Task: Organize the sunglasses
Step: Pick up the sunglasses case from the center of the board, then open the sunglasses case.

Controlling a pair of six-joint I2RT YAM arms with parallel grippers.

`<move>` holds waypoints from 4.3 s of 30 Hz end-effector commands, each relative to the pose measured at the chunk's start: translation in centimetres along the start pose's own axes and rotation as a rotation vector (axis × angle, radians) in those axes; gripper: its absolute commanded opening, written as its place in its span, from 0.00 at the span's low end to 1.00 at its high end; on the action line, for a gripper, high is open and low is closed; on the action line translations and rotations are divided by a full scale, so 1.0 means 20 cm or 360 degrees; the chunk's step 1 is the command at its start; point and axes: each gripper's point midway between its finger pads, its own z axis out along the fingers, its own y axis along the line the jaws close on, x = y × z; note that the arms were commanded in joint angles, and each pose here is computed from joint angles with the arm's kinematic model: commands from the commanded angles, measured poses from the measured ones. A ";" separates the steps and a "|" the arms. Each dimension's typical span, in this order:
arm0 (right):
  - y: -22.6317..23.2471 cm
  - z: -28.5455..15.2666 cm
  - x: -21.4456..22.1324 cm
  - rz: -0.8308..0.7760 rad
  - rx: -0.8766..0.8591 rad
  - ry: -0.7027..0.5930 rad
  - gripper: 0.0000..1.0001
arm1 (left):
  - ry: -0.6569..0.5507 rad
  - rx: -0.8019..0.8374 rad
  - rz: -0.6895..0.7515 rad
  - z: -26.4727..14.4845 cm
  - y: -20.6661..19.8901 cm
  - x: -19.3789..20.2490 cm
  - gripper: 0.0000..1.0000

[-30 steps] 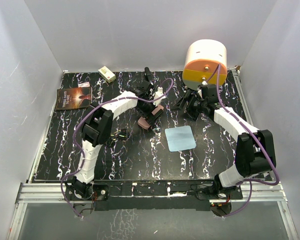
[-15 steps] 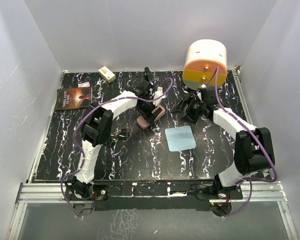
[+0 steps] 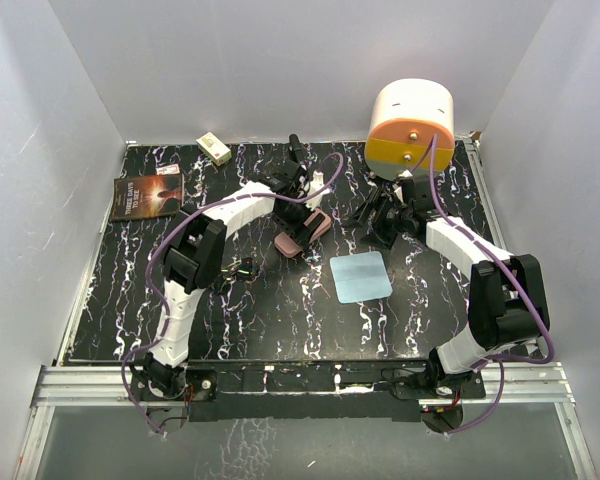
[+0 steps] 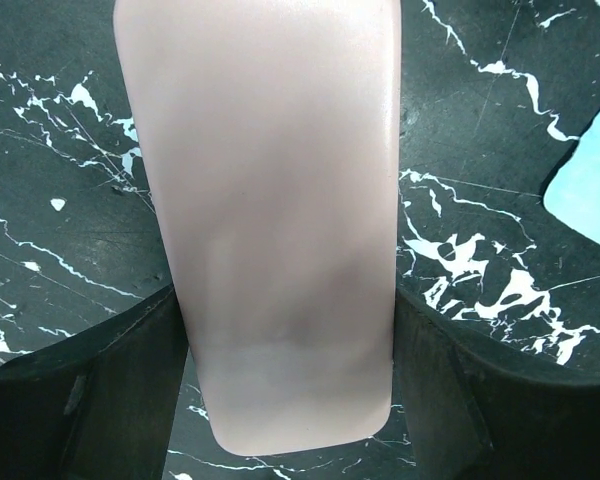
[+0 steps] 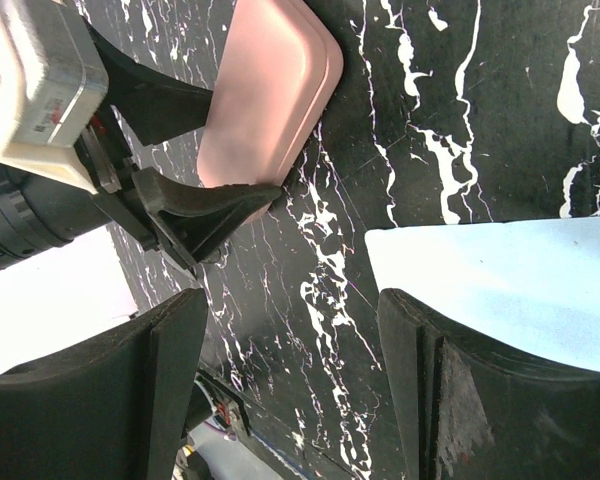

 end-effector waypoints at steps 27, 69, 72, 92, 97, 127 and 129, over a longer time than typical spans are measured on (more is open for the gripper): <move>0.45 -0.28 -0.10 -0.0523 -0.0849 -0.0333 0.76 | -0.0757 0.1505 -0.0565 -0.95 -0.37 -0.50 0.00; 1.05 -0.46 -0.03 -0.0804 -0.1588 -0.0447 0.82 | -0.0935 0.1738 -0.0447 -1.37 -0.66 -0.51 0.00; 1.05 -0.47 -0.02 -0.0810 -0.1584 -0.0434 0.85 | -0.0942 0.1738 -0.0438 -1.38 -0.67 -0.51 0.00; 1.08 -0.43 -0.01 -0.0799 -0.1581 -0.0330 0.95 | -0.0926 0.1695 -0.0431 -1.35 -0.67 -0.50 0.00; 1.07 -0.43 0.00 -0.0778 -0.1592 -0.0317 0.90 | -0.0929 0.1695 -0.0422 -1.36 -0.68 -0.50 0.00; 1.01 -0.37 0.05 -0.0669 -0.1724 -0.0179 0.08 | -0.1057 0.1800 -0.0328 -1.65 -0.75 -0.51 0.00; 1.00 -0.37 0.05 -0.0674 -0.1723 -0.0174 0.08 | -0.1069 0.1795 -0.0328 -1.66 -0.74 -0.51 0.00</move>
